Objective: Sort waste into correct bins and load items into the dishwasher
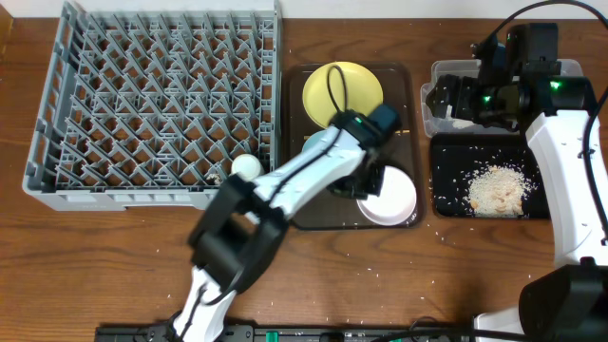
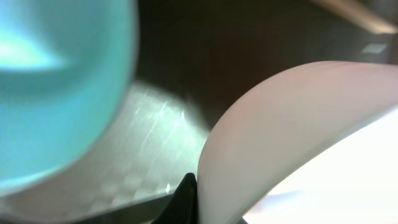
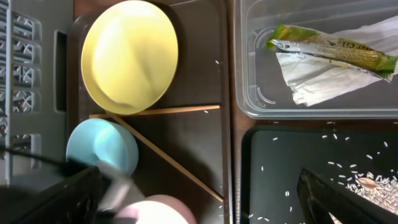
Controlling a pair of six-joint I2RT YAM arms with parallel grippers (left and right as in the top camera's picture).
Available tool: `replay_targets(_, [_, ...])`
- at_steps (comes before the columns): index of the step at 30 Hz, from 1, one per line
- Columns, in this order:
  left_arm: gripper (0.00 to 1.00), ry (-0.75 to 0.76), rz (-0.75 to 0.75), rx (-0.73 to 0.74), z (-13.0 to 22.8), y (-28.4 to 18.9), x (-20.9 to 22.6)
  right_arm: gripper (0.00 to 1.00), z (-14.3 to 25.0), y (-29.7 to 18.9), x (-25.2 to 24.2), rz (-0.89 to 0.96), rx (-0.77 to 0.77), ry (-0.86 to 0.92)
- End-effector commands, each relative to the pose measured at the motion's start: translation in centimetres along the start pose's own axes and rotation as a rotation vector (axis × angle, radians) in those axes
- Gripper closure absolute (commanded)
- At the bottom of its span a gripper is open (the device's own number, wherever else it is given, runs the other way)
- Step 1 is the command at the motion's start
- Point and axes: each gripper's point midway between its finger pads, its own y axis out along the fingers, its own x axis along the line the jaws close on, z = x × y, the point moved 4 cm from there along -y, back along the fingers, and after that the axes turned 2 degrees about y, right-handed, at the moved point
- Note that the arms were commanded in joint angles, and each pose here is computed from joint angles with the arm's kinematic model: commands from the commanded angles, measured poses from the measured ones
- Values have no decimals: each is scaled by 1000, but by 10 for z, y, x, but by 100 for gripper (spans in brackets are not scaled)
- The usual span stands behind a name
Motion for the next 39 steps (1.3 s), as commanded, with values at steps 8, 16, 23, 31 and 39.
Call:
replay_targets(8, [92,-85,-162,-389,-26,-140,94,2,-3,-9,-2,3,-26,-5])
replay_targets(16, [93,-340,-809,-639,-41,-206,216,2,-3,-9,-1,3,-25,-6])
replay_targets(23, [94,-444,-1194,-775,-42,-234,240,2,-2,-9,0,1,-24,-9])
replay_targets(31, [93,-505,-1382,-792,-35,-210,255,1,-2,-9,0,1,-25,-9])
replay_targets(39, [93,-472,-1378,-786,-41,-173,251,1,-2,-9,0,1,-24,-9])
